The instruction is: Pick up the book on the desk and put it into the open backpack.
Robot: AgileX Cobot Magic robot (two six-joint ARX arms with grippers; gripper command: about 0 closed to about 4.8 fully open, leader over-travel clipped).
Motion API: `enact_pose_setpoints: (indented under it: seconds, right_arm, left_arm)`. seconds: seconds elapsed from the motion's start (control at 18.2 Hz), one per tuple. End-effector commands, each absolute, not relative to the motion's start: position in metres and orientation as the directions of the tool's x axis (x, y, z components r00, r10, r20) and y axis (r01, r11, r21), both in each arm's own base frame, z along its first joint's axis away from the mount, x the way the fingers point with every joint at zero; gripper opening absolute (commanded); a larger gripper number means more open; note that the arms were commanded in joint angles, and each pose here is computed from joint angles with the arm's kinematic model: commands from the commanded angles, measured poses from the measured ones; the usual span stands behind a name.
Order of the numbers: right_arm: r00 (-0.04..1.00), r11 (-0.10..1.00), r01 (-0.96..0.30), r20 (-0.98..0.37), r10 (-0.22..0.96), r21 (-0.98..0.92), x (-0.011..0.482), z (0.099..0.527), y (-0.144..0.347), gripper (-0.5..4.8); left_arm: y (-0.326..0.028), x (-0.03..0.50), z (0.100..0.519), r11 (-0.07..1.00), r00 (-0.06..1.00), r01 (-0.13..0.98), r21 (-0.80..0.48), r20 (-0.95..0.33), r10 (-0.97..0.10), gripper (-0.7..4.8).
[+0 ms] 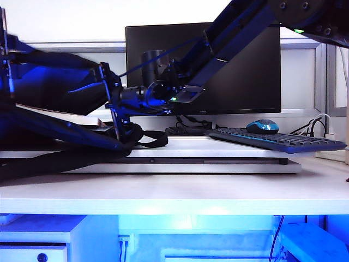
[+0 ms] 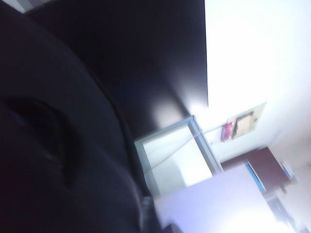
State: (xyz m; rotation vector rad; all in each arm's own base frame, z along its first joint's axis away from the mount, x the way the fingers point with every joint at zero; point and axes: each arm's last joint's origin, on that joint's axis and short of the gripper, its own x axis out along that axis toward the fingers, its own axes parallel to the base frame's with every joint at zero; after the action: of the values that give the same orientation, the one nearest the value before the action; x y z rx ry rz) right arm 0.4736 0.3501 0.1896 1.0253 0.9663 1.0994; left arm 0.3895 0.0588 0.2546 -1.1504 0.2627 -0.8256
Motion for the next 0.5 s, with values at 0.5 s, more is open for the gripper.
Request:
enact_pose_setpoints:
  seconds: [0.5]
  right_arm:
    - [0.248,0.167,-0.373,-0.076,0.966,0.913,0.475,0.242,0.328,4.79]
  left_arm:
    - [0.023,0.394,0.237,0.266,0.52,0.457,-0.849,0.012,-0.854,0.68]
